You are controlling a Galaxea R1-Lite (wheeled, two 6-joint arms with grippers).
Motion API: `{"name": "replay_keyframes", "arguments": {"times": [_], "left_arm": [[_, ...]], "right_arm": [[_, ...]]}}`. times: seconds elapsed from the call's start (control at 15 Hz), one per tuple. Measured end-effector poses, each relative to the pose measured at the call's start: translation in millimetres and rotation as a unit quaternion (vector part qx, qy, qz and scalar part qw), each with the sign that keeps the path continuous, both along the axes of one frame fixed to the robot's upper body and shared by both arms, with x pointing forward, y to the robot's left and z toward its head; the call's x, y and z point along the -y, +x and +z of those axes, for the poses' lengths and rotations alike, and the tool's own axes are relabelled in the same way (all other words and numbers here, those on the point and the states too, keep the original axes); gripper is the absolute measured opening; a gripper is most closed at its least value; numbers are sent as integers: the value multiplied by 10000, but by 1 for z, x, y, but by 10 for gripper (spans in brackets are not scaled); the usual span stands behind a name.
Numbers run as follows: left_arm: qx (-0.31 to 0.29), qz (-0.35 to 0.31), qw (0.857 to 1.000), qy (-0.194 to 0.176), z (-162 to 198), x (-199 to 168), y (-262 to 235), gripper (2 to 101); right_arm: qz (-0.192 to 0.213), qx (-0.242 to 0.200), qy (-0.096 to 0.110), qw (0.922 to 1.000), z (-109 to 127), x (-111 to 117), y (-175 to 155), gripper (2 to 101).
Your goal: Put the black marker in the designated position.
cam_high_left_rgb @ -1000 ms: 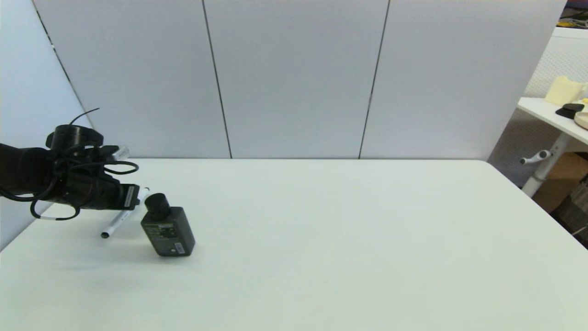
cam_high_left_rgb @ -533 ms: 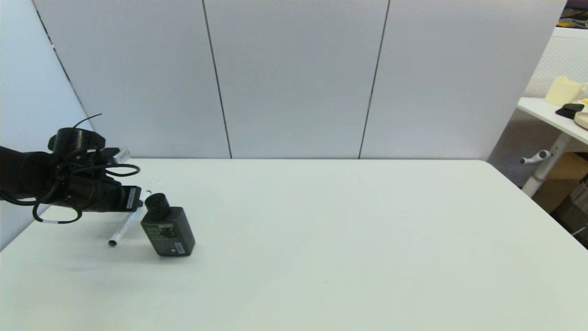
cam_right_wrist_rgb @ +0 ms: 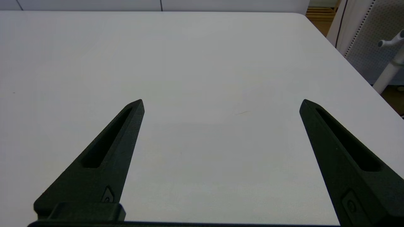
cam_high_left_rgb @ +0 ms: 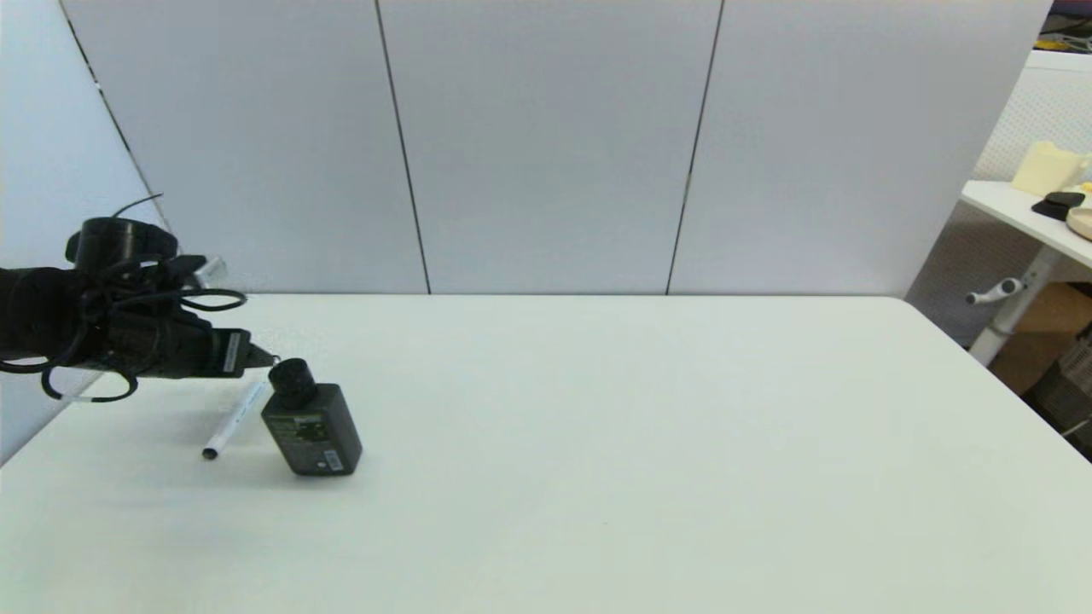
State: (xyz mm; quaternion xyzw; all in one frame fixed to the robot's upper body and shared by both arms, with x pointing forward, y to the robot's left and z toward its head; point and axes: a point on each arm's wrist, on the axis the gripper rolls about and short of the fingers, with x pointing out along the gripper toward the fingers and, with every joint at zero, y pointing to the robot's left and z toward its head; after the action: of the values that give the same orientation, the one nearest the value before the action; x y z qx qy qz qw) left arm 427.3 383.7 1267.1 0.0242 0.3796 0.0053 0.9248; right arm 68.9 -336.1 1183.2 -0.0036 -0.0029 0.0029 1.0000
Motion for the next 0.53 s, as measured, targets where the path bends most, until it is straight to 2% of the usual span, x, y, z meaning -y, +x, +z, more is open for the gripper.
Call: {"name": "replay_keyframes", "arguments": {"times": [0.27,0.53], "left_arm": [[687,203,9972,229,47,-8,-17,823],[1490,218,9877,420,114,-3,-61,884]], "right_arm": [[0,0,-2,10000,0,0,0,973],[0,0,1,10000,0,0,0,973]]}}
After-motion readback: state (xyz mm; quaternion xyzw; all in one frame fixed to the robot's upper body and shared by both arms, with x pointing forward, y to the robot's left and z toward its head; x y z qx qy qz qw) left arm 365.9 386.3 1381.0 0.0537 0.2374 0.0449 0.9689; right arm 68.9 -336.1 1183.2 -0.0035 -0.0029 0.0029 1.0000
